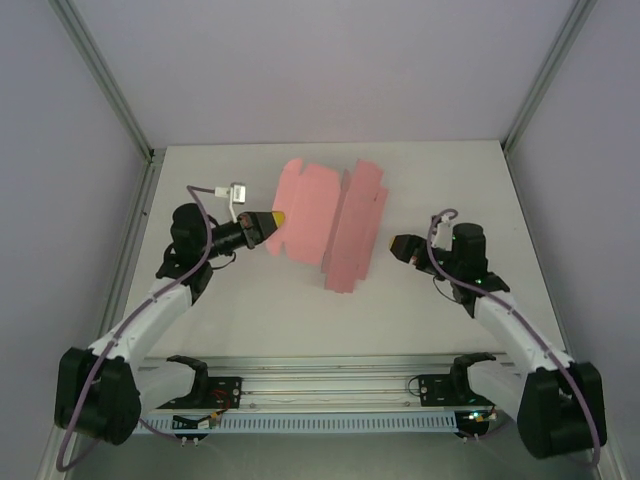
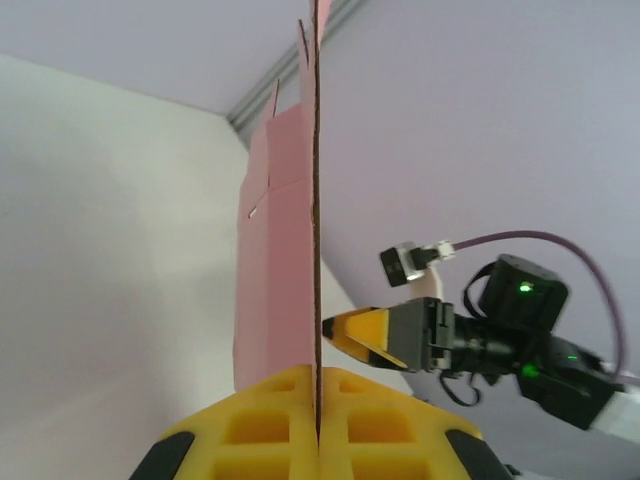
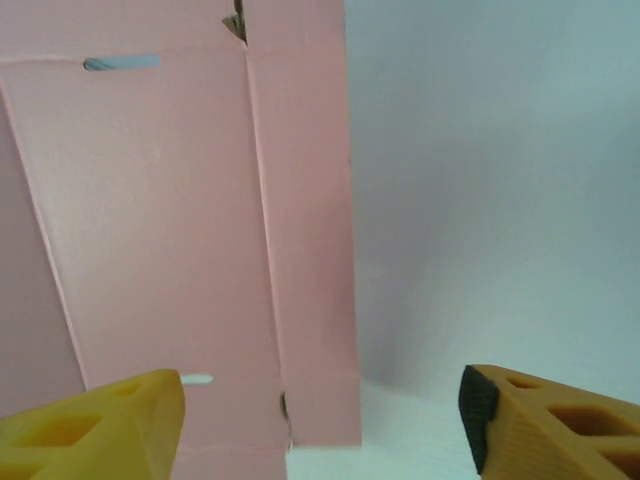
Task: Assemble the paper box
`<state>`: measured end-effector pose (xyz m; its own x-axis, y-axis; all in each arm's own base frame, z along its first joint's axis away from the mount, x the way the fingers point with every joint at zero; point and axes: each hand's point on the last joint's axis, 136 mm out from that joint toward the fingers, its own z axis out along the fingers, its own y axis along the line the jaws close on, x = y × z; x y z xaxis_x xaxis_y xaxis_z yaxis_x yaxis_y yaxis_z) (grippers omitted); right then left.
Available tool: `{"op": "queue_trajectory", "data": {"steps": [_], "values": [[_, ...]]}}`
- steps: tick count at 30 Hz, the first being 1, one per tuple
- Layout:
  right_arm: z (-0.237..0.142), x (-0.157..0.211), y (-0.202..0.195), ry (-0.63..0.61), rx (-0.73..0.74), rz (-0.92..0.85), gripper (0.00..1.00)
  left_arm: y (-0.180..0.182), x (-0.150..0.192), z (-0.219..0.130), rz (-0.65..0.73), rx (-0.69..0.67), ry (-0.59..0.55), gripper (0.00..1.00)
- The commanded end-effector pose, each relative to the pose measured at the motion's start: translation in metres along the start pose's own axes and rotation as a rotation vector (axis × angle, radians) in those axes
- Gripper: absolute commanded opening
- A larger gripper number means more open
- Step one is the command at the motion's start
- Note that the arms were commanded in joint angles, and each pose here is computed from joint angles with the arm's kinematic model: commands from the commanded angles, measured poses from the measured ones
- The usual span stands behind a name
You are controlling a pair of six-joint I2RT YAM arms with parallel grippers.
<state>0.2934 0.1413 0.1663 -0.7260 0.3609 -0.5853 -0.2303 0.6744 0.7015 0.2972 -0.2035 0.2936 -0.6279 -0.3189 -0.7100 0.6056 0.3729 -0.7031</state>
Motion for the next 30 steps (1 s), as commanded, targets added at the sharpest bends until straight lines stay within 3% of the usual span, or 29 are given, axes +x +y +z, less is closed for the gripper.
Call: {"op": "queue_trajectory", "data": {"steps": [1, 6, 11, 18, 24, 26, 29, 30], "values": [[-0.012, -0.009, 0.033, -0.049, -0.204, -0.077, 0.81, -0.051, -0.005, -0.014, 0.079, 0.161, -0.012, 0.0], [-0.018, -0.018, 0.059, -0.103, -0.377, -0.132, 0.93, -0.084, -0.015, -0.03, 0.135, 0.204, -0.058, 0.0], [-0.031, -0.029, 0.094, -0.124, -0.547, -0.202, 0.89, -0.092, -0.018, -0.037, 0.143, 0.195, -0.087, 0.0], [-0.041, -0.038, 0.121, -0.061, -0.652, -0.206, 0.52, -0.083, -0.018, -0.042, 0.157, 0.13, -0.12, 0.0], [-0.049, -0.044, 0.131, -0.078, -0.658, -0.235, 0.38, -0.074, -0.015, -0.042, 0.146, 0.091, -0.122, 0.0], [-0.05, -0.044, 0.132, -0.079, -0.647, -0.243, 0.27, -0.065, -0.015, -0.042, 0.14, 0.047, -0.13, 0.0], [-0.052, -0.044, 0.132, -0.082, -0.619, -0.252, 0.0, -0.054, -0.011, -0.042, 0.139, 0.001, -0.137, 0.0], [-0.052, -0.046, 0.13, -0.086, -0.596, -0.245, 0.0, -0.05, -0.01, -0.042, 0.132, -0.008, -0.14, 0.0]]}}
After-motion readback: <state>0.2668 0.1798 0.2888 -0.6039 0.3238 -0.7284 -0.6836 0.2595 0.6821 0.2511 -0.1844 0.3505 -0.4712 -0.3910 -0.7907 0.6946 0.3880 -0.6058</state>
